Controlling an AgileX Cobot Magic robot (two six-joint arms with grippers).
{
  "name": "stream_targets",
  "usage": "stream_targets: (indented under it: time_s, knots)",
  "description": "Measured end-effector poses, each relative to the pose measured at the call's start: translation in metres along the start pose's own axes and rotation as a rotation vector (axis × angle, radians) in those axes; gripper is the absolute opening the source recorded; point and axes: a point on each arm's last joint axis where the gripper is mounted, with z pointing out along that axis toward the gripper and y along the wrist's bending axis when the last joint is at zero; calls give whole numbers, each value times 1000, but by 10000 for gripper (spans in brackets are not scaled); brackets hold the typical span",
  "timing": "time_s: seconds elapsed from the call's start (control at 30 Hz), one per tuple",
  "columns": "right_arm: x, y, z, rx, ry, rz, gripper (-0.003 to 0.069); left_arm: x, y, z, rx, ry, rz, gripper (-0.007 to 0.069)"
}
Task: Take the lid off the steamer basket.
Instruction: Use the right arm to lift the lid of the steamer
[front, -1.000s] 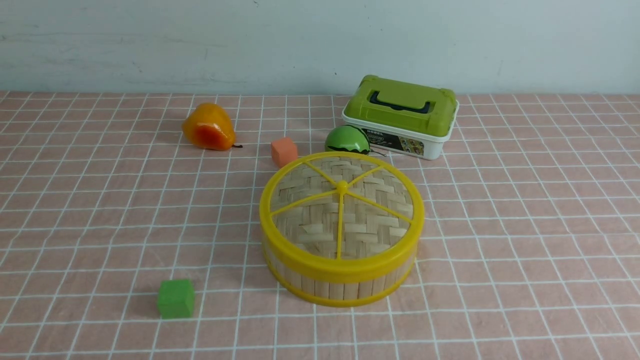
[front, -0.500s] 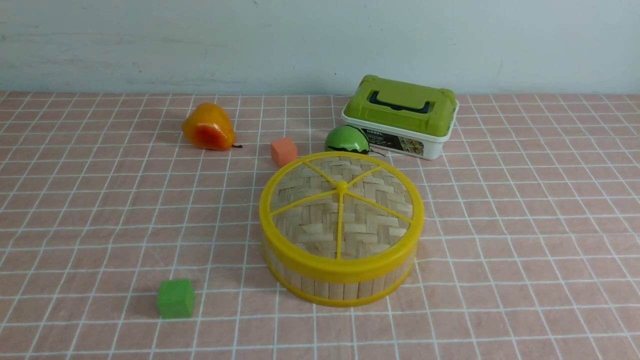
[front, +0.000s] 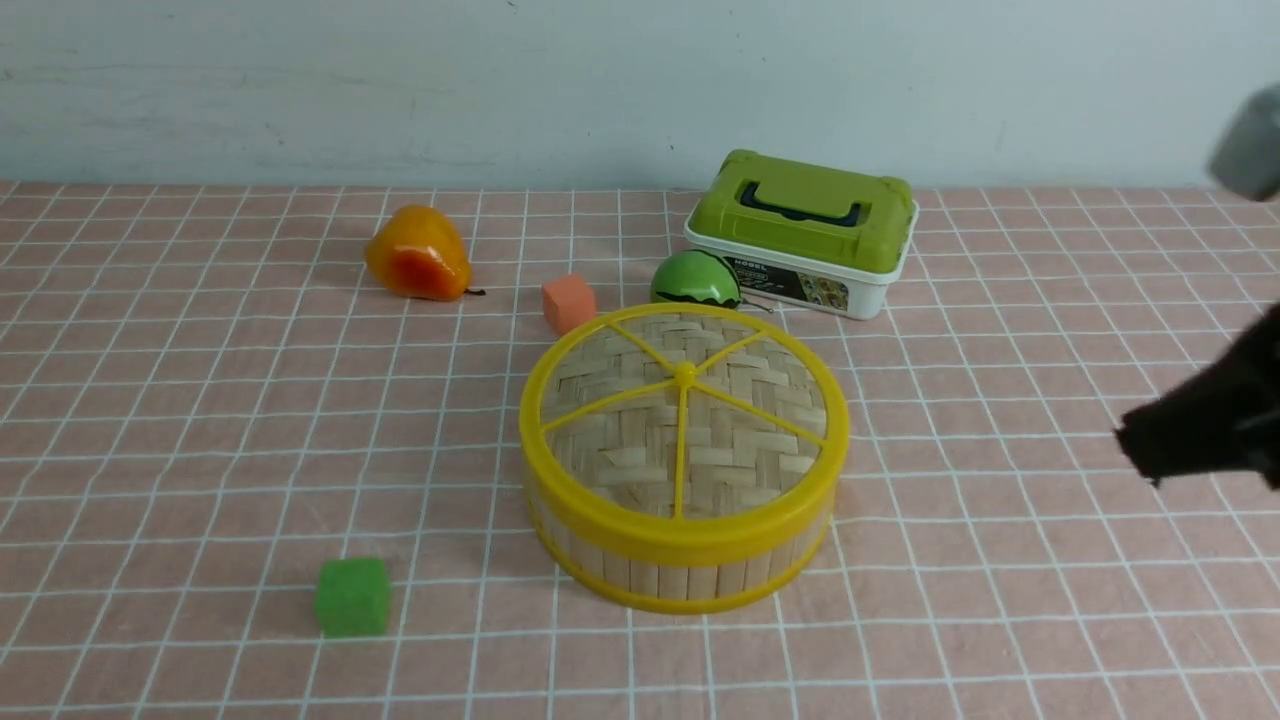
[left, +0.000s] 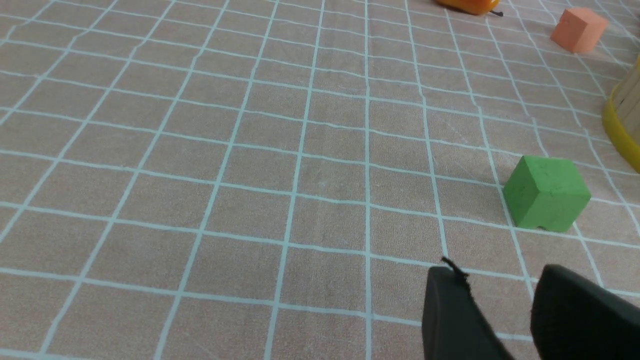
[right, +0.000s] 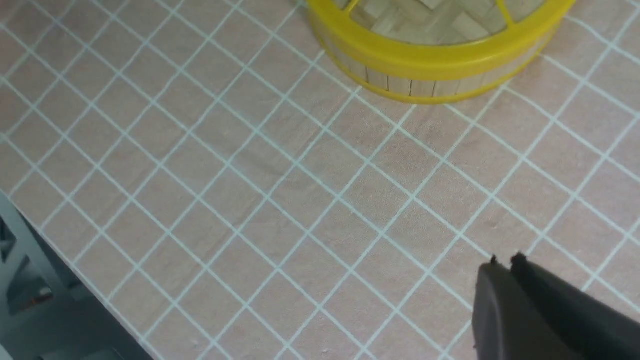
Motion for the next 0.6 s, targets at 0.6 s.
stream_targets:
  time_s: [0.6]
  knots:
    - [-127,-16,122,85,127,15,89,0,0,0,0,0,0,240]
